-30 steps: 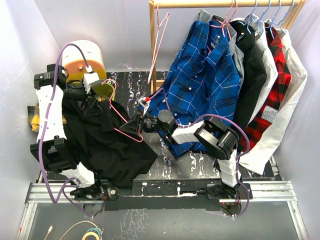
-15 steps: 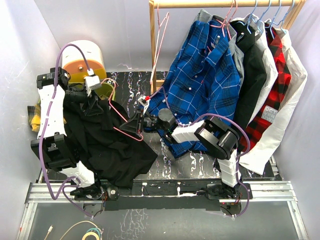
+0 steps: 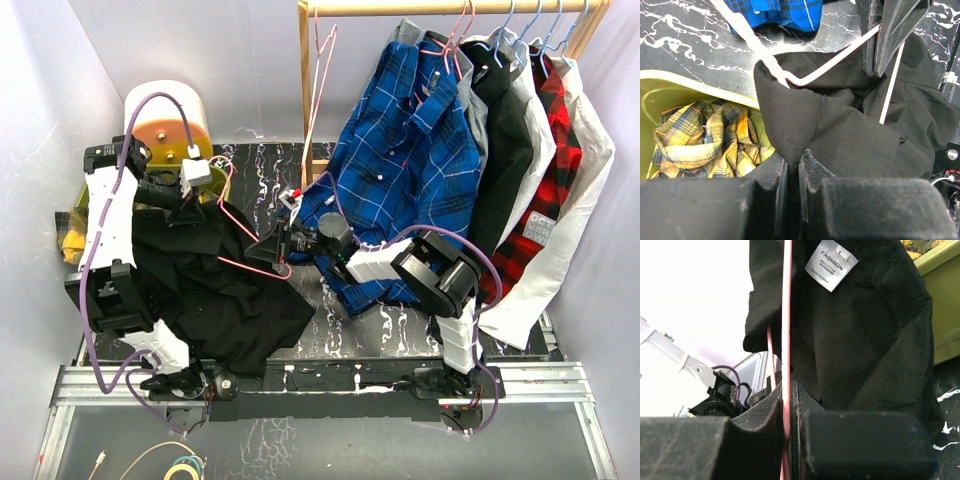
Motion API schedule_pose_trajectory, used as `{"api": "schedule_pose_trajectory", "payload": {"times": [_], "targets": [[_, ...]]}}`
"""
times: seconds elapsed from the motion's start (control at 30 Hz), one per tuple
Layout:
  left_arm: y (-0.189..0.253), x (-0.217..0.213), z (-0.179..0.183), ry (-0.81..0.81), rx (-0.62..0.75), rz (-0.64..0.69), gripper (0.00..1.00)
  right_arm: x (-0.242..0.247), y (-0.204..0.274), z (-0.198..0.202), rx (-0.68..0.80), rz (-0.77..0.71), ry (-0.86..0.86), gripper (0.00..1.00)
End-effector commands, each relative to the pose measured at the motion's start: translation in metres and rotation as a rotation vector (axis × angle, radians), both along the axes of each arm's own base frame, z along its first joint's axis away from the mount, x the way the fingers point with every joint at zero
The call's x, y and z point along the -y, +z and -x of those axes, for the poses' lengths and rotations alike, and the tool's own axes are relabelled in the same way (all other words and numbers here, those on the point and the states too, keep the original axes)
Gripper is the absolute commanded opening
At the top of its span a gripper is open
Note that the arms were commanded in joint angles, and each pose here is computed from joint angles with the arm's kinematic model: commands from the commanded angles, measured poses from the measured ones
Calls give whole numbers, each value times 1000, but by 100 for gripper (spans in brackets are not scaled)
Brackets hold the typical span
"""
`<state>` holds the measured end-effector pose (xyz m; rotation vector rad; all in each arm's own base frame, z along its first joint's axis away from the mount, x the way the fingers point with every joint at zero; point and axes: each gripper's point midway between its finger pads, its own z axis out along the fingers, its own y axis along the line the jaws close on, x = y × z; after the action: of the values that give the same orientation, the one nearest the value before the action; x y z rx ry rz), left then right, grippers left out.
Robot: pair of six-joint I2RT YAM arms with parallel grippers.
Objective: Place the shirt on the hanger
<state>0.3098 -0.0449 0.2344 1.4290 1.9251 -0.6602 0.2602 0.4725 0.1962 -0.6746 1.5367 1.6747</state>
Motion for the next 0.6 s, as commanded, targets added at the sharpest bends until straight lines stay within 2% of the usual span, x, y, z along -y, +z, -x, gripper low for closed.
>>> {"api": "schedule_pose_trajectory", "payload": {"times": [0.0,0.03,0.07,0.17,0.2,0.3,0.47,0.57], "targets": [[48,14,6,-2,154,60,0,9,92,15,218,-197,-26,9],[57,15,8,-4,183,62,0,12,96,15,223,-195,-35,17],[66,17,12,-5,212,63,0,15,99,14,228,-191,-42,33],[88,21,24,3,274,69,0,33,105,9,232,-181,-97,92],[93,23,29,4,289,70,0,46,115,10,244,-192,-129,98],[107,26,43,14,335,68,0,80,125,4,263,-171,-240,98],[163,32,57,127,466,120,0,133,118,18,273,-128,-387,98],[189,36,70,186,536,157,0,146,110,42,225,-127,-343,98]]}}
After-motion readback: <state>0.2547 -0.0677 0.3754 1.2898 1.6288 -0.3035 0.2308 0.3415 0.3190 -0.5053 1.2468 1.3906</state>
